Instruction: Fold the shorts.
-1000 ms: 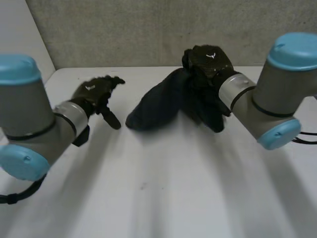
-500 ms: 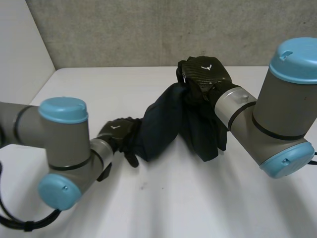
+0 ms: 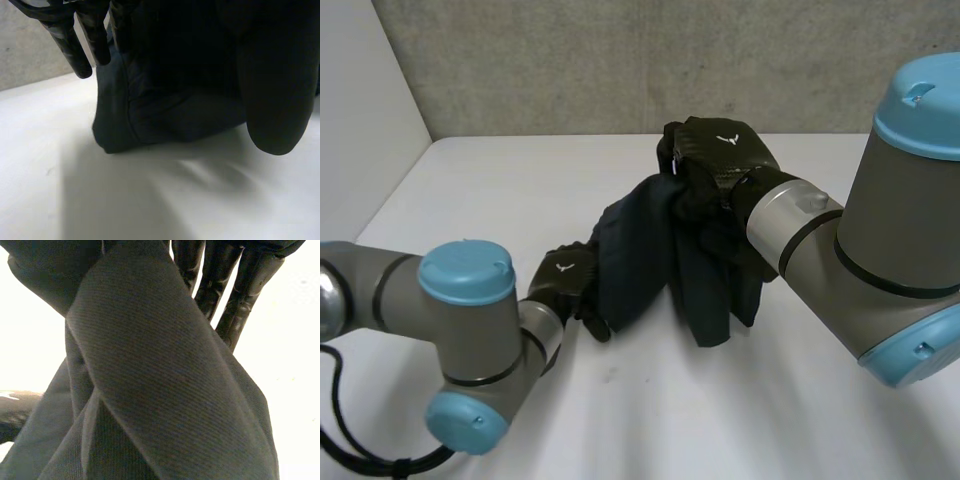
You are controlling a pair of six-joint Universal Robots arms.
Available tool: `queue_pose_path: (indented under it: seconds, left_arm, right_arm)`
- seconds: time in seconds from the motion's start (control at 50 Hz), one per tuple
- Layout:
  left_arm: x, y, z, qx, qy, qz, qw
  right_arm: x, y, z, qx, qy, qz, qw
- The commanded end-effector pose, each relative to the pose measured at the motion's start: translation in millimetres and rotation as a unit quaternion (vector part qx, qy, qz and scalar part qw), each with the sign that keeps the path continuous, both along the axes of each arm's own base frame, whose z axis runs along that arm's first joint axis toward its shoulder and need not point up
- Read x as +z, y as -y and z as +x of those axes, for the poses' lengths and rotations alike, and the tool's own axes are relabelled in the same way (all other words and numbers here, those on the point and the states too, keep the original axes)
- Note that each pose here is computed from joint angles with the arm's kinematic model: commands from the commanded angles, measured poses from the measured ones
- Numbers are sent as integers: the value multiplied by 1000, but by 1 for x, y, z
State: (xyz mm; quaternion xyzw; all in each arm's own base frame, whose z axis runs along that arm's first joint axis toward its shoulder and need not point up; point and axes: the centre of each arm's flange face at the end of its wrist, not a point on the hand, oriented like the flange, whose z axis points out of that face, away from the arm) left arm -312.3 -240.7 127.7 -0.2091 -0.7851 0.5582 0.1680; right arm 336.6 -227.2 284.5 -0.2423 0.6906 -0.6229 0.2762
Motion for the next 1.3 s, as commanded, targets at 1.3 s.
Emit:
queue_pose_path:
  seconds: [1.3]
  left_arm:
    - [99,89,103,99,-40,-128,986]
  right_arm:
    - [-60,-3,-43,-23,-133,24,991]
